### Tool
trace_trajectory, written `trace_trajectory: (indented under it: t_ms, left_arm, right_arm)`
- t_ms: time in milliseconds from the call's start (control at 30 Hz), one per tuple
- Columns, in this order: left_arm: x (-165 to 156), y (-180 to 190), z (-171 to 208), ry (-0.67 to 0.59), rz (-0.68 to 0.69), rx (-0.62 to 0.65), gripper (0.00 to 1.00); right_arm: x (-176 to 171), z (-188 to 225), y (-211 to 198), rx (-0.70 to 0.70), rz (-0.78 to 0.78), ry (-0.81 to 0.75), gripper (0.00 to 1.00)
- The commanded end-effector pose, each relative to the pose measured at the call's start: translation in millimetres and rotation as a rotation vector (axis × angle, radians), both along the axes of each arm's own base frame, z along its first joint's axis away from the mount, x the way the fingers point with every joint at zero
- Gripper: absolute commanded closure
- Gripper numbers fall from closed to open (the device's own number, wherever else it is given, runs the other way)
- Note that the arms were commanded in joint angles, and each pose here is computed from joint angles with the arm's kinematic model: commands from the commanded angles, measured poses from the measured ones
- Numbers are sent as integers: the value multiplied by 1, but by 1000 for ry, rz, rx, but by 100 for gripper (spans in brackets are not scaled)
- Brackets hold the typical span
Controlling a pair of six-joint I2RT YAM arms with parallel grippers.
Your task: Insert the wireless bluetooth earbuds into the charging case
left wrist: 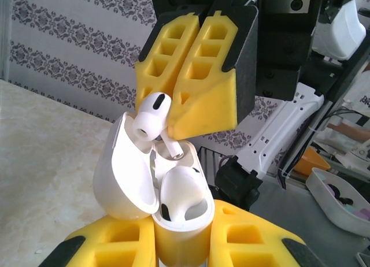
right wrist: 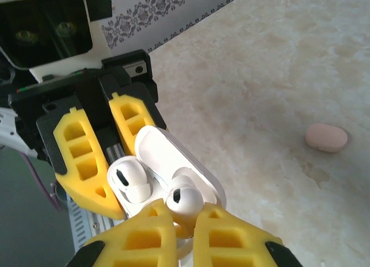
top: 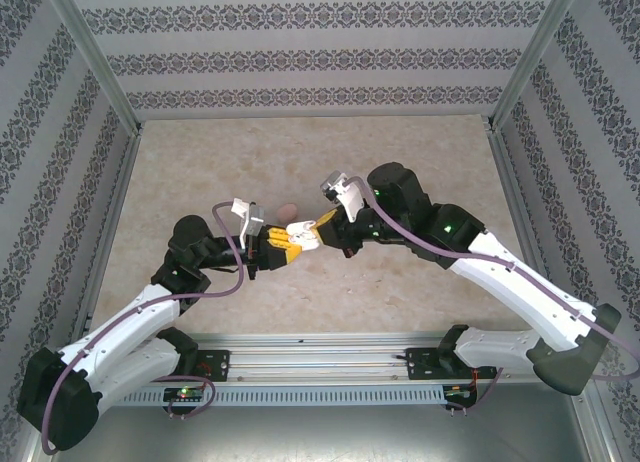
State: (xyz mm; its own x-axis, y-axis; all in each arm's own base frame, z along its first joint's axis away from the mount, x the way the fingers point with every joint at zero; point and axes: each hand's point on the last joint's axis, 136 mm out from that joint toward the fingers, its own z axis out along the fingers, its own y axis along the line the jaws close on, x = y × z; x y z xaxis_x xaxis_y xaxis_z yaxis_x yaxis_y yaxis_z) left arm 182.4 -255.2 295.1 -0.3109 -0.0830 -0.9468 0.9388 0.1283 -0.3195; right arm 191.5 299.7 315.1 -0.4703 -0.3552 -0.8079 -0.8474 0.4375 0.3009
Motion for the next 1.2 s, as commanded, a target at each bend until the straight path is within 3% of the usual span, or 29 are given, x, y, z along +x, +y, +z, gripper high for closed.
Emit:
trace_trajectory:
  t_ms: [0, 267, 367, 800, 1167]
  left_arm:
    - [-20, 0, 26, -167, -77, -38, 98]
    - [-24, -1, 28, -192, -111, -7, 99]
    - [-24, -2, 28, -199, -115, -6, 99]
    - [-24, -4, 26, -213, -129, 0, 99]
    - [-24, -4, 23, -225, -131, 9, 99]
  right_arm:
    - [-7, -1, -9, -57, 47, -47, 92]
    - [-23, -12, -9, -132, 156, -117, 86]
    - [-32, -16, -6, -133, 231, -130, 92]
    - [-60, -34, -8, -135, 464, -286, 89]
    - [-65, -50, -8, -175, 537, -257, 80]
